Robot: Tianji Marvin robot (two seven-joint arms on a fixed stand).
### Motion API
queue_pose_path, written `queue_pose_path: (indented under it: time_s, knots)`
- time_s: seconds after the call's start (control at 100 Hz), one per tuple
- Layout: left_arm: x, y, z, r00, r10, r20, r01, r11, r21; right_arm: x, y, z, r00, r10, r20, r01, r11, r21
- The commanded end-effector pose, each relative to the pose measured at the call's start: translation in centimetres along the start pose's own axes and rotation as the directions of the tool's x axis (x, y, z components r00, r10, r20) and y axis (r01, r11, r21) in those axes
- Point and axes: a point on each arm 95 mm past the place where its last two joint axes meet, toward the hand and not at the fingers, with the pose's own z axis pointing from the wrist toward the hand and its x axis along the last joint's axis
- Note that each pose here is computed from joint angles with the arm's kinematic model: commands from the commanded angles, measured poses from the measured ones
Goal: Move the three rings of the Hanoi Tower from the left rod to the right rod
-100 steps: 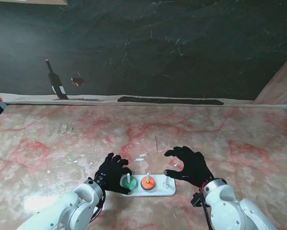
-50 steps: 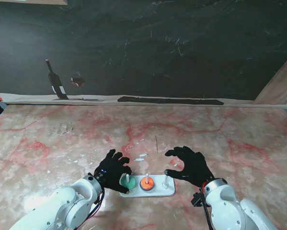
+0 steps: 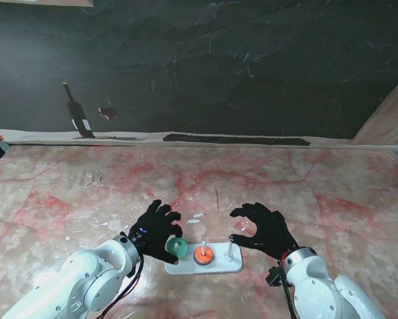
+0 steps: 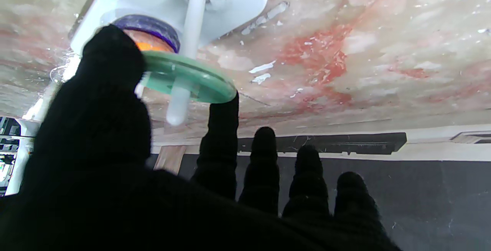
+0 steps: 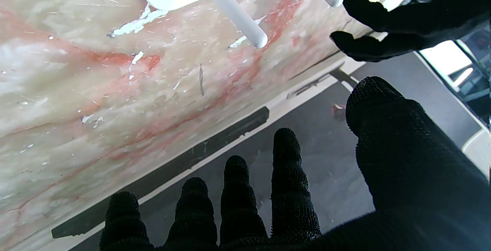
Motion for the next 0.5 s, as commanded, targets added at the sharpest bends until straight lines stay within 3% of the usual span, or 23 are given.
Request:
queue_pose_path:
  time_s: [0.0,0.49]
  knots:
    - [0.1,-0.8,-0.2,1.000,0.010,-0.009,-0.010,1.000,0.014,0.0,-0.3,-0.1,1.000,0.007,-0.002,-0.007,1.000,0.005]
    - [0.2,-3.5,-1.1,1.000,0.019,-0.020,-0.018,1.000,0.019,-0.2,-0.3,-0.4,1.000,0.020,0.006,-0.020,1.000,0.003]
